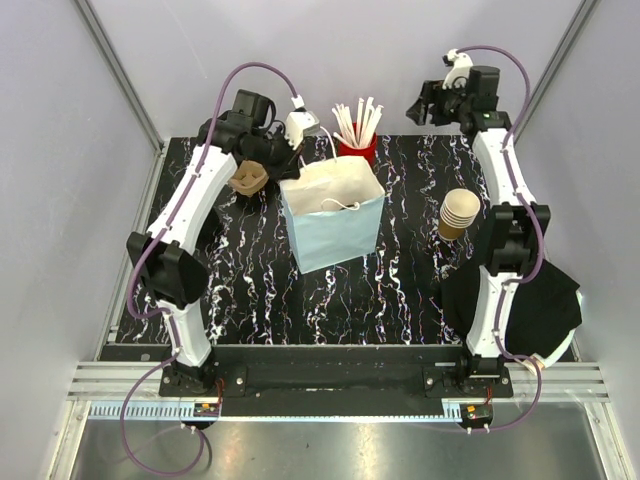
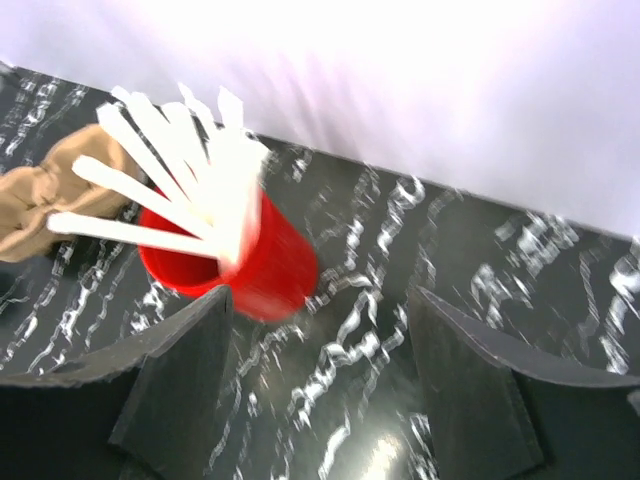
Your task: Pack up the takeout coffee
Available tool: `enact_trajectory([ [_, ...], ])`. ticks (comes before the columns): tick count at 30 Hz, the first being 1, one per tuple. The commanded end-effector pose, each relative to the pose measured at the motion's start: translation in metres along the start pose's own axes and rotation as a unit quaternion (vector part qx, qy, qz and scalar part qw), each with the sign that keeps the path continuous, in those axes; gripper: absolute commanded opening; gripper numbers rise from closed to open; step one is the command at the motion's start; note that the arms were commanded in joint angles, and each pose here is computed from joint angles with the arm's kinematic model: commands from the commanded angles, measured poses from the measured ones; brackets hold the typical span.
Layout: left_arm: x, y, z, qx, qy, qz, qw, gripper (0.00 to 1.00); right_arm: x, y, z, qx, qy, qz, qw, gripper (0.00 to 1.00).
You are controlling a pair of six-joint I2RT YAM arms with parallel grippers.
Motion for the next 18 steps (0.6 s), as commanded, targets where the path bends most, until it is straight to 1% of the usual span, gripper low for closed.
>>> enact_trajectory([
  [1,-0.001,-0.003,-0.029,-0.006,-0.006,0.026,1.000,0.00,-0.019,0.030,0.028,-0.049,-0.041,-0.023,0.998,0.75],
  [2,0.001,-0.002,-0.030,-0.006,-0.005,0.032,0.999,0.00,-0.025,0.034,0.031,-0.051,-0.051,-0.029,0.997,0.74],
  [4,0.003,0.002,-0.033,-0.003,-0.007,0.032,0.999,0.00,-0.023,0.039,0.045,-0.053,-0.057,-0.035,0.996,0.72],
  [6,0.003,0.005,-0.035,-0.003,-0.010,0.033,0.999,0.00,-0.015,0.040,0.059,-0.053,-0.054,-0.019,0.997,0.70],
  [7,0.004,0.008,-0.038,-0.004,-0.016,0.031,0.999,0.00,-0.018,0.045,0.063,-0.053,-0.061,-0.021,0.996,0.70],
  [11,0.002,0.013,-0.044,-0.005,-0.026,0.024,0.999,0.00,-0.009,0.052,0.079,-0.052,-0.057,-0.009,0.997,0.64],
  [12,0.002,0.012,-0.044,-0.002,-0.027,0.022,0.999,0.03,-0.007,0.051,0.081,-0.051,-0.055,-0.006,0.997,0.64],
  [13,0.001,0.012,-0.043,0.001,-0.029,0.019,0.999,0.11,-0.003,0.051,0.083,-0.051,-0.053,-0.004,0.997,0.63],
  [14,0.000,0.011,-0.044,0.004,-0.033,0.017,0.999,0.16,0.000,0.053,0.085,-0.053,-0.049,-0.002,0.997,0.63],
  [16,-0.002,0.009,-0.042,0.013,-0.038,0.012,0.999,0.29,0.006,0.055,0.088,-0.051,-0.045,0.002,0.998,0.60],
  [18,-0.004,0.008,-0.042,0.017,-0.041,0.012,0.999,0.35,0.010,0.056,0.091,-0.049,-0.040,0.003,0.998,0.58],
])
Point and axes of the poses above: each gripper's point midway between its finger pads, its own z axis out along the fingers, its own y axis along the line the jaws close on, x = y × z, the point moved 9 cm from there along -z, back along the fingers, and after that the axes turned 4 degrees about -z, right-handed, at the moved point
